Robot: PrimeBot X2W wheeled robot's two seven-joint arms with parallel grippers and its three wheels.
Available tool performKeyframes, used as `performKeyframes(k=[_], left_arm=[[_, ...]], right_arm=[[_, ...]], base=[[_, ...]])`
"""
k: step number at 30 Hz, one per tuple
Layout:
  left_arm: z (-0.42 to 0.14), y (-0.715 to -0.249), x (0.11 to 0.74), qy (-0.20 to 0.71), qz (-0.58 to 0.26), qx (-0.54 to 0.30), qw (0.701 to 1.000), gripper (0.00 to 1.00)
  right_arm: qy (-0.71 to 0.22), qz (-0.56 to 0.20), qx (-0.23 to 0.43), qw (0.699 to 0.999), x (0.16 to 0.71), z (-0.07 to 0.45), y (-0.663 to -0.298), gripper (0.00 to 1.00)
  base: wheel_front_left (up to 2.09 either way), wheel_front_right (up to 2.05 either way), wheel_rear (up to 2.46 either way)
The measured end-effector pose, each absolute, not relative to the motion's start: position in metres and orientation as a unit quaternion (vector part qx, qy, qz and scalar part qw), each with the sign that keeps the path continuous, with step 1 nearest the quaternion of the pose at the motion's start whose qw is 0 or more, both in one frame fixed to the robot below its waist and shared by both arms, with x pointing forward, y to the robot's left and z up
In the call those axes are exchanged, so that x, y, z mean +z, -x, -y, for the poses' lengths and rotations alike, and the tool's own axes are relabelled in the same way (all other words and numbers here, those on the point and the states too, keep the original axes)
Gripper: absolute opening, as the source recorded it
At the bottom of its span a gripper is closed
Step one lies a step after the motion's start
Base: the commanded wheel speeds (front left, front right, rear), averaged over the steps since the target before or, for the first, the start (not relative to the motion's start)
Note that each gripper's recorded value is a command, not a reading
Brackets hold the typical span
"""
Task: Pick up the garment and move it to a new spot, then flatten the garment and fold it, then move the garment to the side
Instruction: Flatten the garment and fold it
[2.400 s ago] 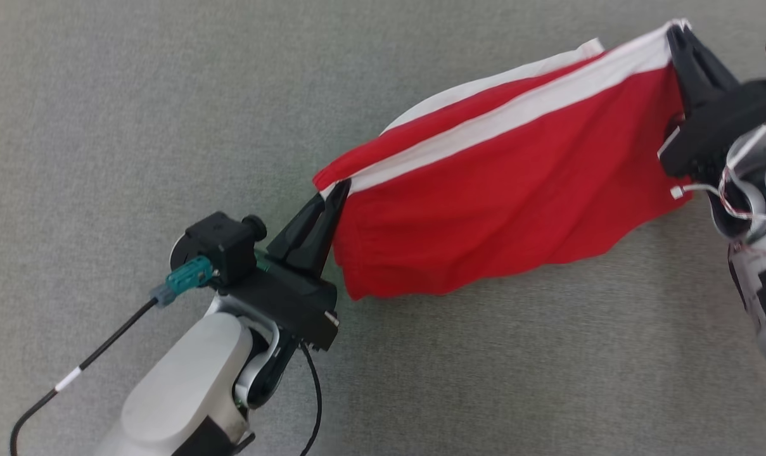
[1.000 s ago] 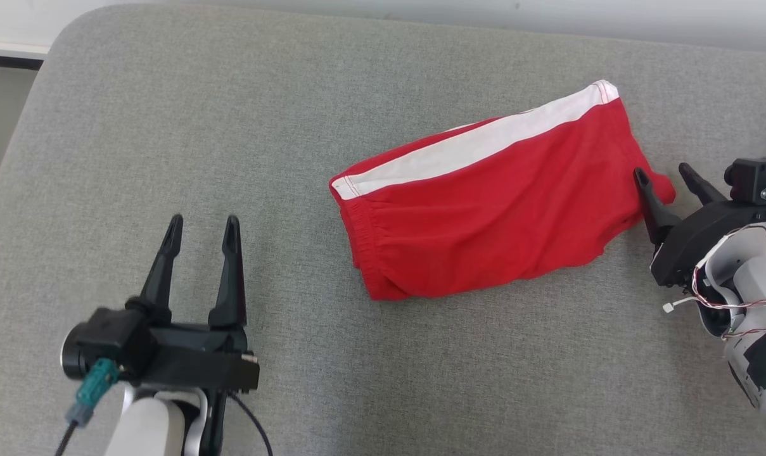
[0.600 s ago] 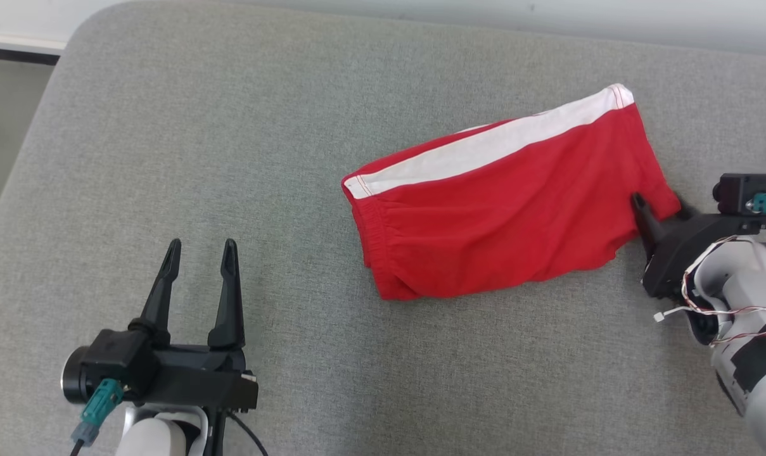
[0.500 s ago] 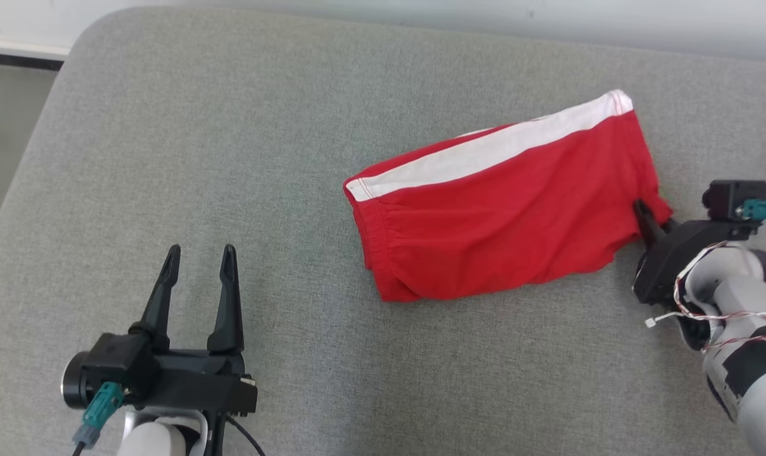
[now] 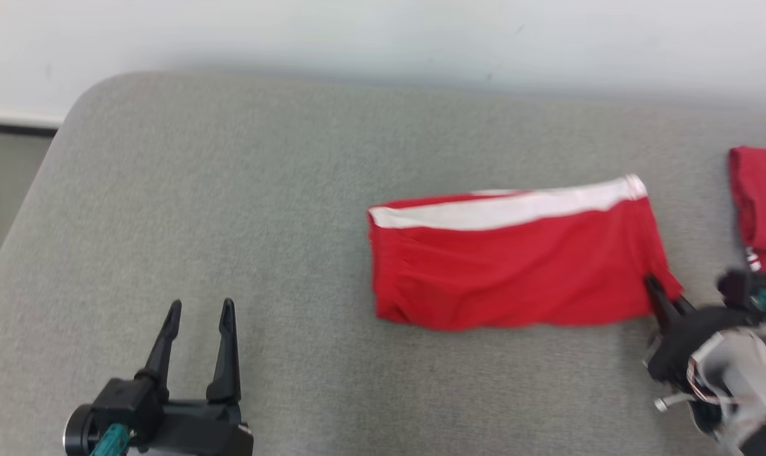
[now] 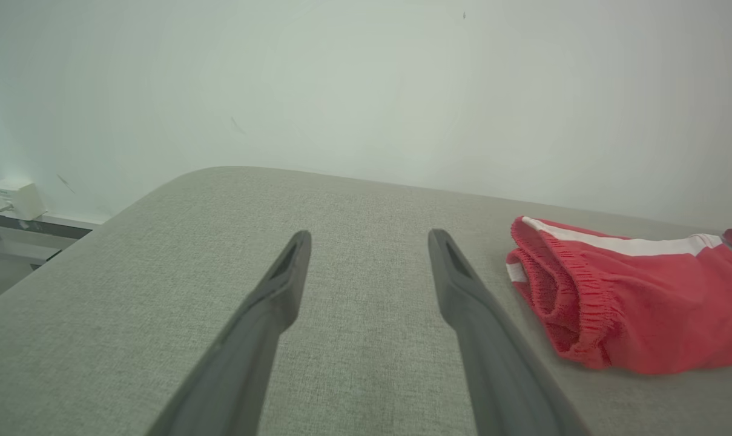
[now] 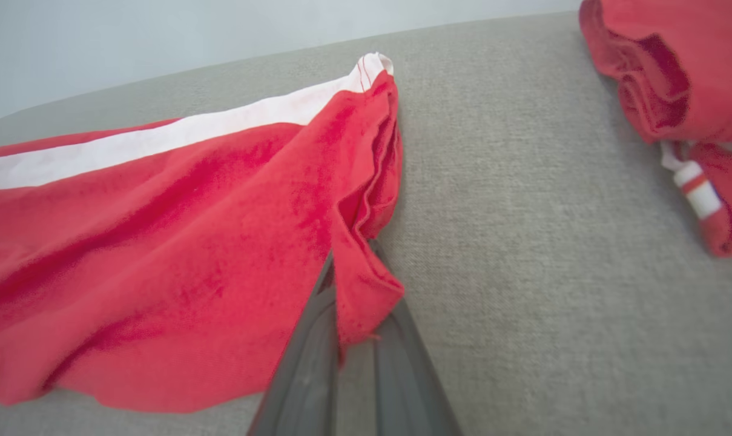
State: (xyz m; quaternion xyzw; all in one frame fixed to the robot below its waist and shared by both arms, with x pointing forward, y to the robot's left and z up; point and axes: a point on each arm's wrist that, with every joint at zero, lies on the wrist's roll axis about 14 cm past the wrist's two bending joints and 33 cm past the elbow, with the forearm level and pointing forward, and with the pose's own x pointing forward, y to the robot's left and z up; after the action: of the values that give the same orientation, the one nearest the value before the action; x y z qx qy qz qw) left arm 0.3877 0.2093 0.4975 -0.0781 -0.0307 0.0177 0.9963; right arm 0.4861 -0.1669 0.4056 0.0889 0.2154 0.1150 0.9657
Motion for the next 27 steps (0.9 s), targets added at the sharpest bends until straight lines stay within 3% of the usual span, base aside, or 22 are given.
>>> performKeyframes(k=[7, 13, 18, 27], left_arm=[[-0.197, -0.382, 0.504, 0.084, 0.04, -0.001, 0.996, 1.0], [-0.186, -0.384, 0.511, 0.087, 0.05, -0.018, 0.995, 1.0], [-0.184, -0.385, 0.513, 0.087, 0.053, -0.022, 0.995, 1.0], [-0.189, -0.378, 0.516, 0.091, 0.058, -0.013, 0.994, 1.0]], right_arm=[[-0.097, -0.216, 0.056, 0.97, 0.404, 0.222, -0.448, 0.0], [-0.099, -0.192, 0.039, 0.976, 0.42, 0.241, -0.442, 0.0], [-0.095, -0.166, 0.071, 0.979, 0.434, 0.221, -0.447, 0.0], [-0.102, -0.111, 0.177, 0.973, 0.47, 0.138, -0.455, 0.0]], base=[[0.0, 0.0, 0.0], [0.0, 0.0, 0.0], [0.0, 0.0, 0.0], [0.0, 0.0, 0.0]])
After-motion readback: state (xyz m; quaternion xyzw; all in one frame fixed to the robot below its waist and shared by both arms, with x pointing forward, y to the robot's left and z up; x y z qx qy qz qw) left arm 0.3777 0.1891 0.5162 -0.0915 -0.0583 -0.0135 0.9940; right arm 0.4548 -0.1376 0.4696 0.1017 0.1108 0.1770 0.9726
